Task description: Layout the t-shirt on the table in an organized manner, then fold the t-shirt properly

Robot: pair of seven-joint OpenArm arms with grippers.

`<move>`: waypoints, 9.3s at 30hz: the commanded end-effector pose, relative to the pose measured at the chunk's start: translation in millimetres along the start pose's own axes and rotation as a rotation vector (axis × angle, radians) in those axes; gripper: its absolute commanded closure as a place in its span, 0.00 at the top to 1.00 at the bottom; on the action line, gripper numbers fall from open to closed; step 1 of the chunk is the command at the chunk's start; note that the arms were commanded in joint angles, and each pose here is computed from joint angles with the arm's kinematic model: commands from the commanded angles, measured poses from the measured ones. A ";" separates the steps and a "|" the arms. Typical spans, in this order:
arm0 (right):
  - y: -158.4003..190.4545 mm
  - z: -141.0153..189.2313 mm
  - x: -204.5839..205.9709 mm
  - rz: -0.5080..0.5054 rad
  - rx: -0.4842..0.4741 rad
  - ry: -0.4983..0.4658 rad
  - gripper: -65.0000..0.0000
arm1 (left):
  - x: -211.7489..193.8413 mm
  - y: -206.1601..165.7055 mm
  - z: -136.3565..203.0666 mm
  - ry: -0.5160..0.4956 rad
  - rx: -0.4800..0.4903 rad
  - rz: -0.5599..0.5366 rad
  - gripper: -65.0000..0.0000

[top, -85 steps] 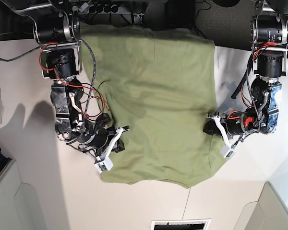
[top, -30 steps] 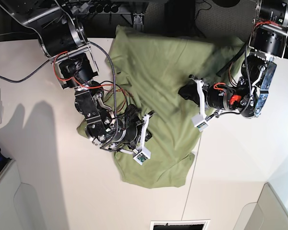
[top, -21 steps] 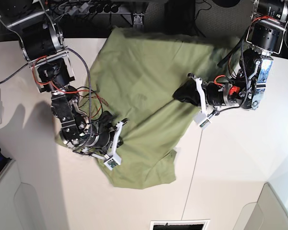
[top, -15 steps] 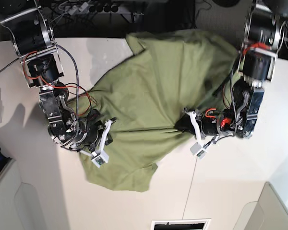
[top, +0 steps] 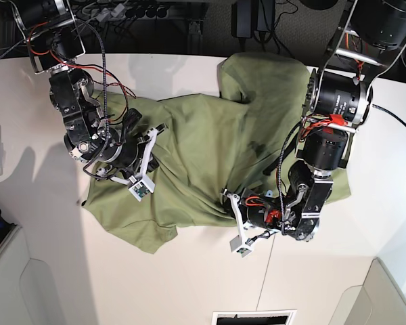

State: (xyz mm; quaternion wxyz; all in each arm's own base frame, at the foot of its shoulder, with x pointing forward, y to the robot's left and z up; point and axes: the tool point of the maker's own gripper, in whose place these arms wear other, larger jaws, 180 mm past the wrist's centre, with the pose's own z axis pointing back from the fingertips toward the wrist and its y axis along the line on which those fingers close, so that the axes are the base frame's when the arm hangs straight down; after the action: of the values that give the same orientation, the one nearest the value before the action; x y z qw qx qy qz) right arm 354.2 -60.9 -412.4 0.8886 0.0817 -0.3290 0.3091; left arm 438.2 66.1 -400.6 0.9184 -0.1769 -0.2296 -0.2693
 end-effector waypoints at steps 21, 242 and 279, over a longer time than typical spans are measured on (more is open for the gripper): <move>-46.6 6.9 31.2 -0.015 -0.086 -0.042 0.00 | -176.0 36.8 99.0 0.109 0.050 -0.084 0.00; -121.0 110.4 -13.6 -0.575 0.033 -0.406 0.00 | -123.0 150.5 171.4 -0.396 0.302 0.220 0.00; -110.7 67.3 16.0 -0.394 -0.024 -0.349 0.00 | -95.4 125.3 110.6 -0.378 0.315 0.163 0.33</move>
State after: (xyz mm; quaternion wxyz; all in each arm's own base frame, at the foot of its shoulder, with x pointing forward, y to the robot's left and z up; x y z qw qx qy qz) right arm 382.7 -161.6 -363.6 0.8766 0.1863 -0.4310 0.1055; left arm 388.1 245.9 -403.5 0.9030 -0.1050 -0.3989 -0.1199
